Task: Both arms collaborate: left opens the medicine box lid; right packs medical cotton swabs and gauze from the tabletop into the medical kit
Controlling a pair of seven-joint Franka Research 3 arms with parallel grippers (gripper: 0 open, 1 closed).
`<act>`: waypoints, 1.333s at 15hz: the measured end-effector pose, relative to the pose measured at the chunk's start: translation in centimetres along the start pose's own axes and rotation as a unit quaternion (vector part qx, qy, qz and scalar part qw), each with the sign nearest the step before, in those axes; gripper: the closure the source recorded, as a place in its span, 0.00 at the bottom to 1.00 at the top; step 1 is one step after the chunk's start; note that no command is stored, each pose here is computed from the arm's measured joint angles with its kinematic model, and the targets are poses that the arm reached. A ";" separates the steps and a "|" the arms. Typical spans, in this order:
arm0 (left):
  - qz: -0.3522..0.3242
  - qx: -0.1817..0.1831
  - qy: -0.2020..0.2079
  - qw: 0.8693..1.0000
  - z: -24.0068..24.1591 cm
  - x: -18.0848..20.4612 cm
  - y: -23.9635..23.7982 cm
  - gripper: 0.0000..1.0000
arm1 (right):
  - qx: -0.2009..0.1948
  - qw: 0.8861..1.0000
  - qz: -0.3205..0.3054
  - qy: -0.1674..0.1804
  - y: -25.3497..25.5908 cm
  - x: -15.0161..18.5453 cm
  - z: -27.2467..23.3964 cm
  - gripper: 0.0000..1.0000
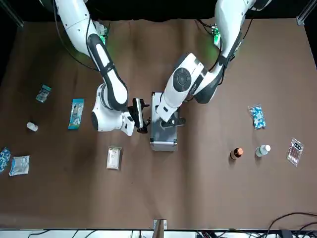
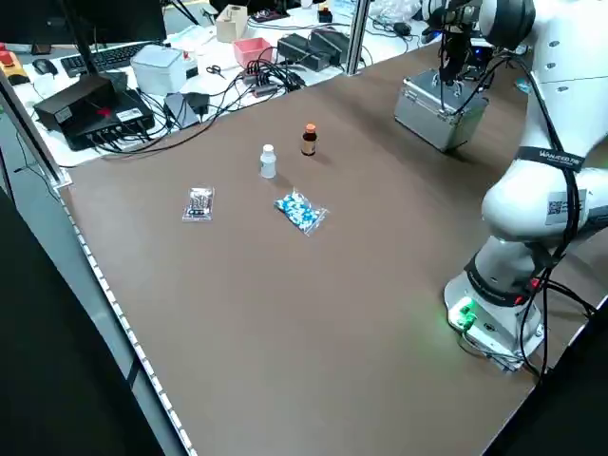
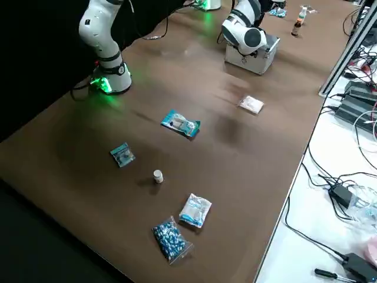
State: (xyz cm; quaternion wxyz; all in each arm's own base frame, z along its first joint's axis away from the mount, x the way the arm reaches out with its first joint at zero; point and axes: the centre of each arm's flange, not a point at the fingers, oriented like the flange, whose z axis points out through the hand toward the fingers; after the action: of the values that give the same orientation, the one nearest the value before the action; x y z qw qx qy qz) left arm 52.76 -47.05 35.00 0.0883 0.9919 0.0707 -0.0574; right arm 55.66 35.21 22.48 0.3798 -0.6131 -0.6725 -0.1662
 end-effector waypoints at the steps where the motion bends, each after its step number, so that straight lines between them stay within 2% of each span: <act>1: 0.000 0.000 0.000 1.000 0.0 0.0 0.0 0.91 | -0.001 1.000 -0.004 0.000 0.0 -0.1 0.0 0.14; 8: -0.003 0.000 0.001 1.000 -0.4 0.1 -0.1 0.91 | -0.003 1.000 -0.026 0.000 0.1 -0.2 -0.1 0.16; 14: -0.009 0.009 0.002 1.000 -3.0 0.3 -1.0 0.91 | -0.016 0.999 -0.037 0.023 0.4 -0.2 -0.4 0.16; 20: -0.020 0.025 -0.005 0.999 -5.0 0.9 -2.7 0.91 | -0.035 0.997 -0.058 0.024 0.8 -0.6 -0.3 0.16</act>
State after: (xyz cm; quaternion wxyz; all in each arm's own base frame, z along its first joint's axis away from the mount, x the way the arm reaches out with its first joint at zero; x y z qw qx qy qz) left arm 53.77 -43.35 39.35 0.0622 0.9920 0.0886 -0.0654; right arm 56.52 34.74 22.08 0.3637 -0.5816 -0.6916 -0.2262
